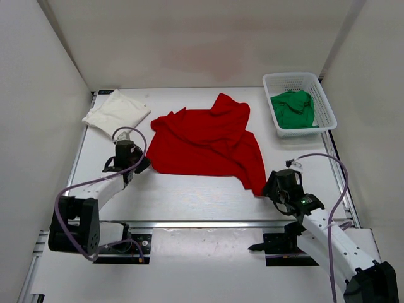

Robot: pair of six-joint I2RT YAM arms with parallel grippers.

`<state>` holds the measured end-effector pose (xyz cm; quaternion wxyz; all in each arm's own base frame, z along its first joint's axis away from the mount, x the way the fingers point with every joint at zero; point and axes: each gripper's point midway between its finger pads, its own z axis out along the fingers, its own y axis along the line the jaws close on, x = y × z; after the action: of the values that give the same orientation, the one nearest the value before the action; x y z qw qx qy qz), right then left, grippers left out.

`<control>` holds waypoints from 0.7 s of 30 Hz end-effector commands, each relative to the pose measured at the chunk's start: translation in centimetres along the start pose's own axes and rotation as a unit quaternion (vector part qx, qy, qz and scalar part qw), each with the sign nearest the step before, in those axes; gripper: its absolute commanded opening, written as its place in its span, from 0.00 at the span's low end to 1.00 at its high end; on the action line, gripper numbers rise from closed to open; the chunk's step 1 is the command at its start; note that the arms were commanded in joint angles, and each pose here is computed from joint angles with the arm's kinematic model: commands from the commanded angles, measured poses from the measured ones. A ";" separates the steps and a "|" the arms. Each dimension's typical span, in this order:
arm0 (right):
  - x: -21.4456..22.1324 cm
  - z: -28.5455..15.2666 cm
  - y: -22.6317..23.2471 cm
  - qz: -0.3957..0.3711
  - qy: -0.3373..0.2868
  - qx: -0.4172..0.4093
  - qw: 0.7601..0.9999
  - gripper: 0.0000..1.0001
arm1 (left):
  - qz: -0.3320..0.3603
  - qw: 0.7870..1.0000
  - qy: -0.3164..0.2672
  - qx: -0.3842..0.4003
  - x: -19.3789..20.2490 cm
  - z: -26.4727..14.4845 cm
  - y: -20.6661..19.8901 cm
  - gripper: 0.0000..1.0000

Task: Fold and stack the t-shirts
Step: Flatten out the tshirt

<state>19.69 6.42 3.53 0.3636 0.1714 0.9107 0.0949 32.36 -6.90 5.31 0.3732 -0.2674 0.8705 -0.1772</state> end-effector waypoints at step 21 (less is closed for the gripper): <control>0.0 0.9 1.6 0.073 0.039 -0.056 0.995 0.38 | 0.015 0.996 0.006 0.084 0.4 -2.1 -3.8 0.00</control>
<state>20.48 7.54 3.06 0.3180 0.2171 0.9076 0.1675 31.77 -9.81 7.38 0.3781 -0.2229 0.8677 -0.2332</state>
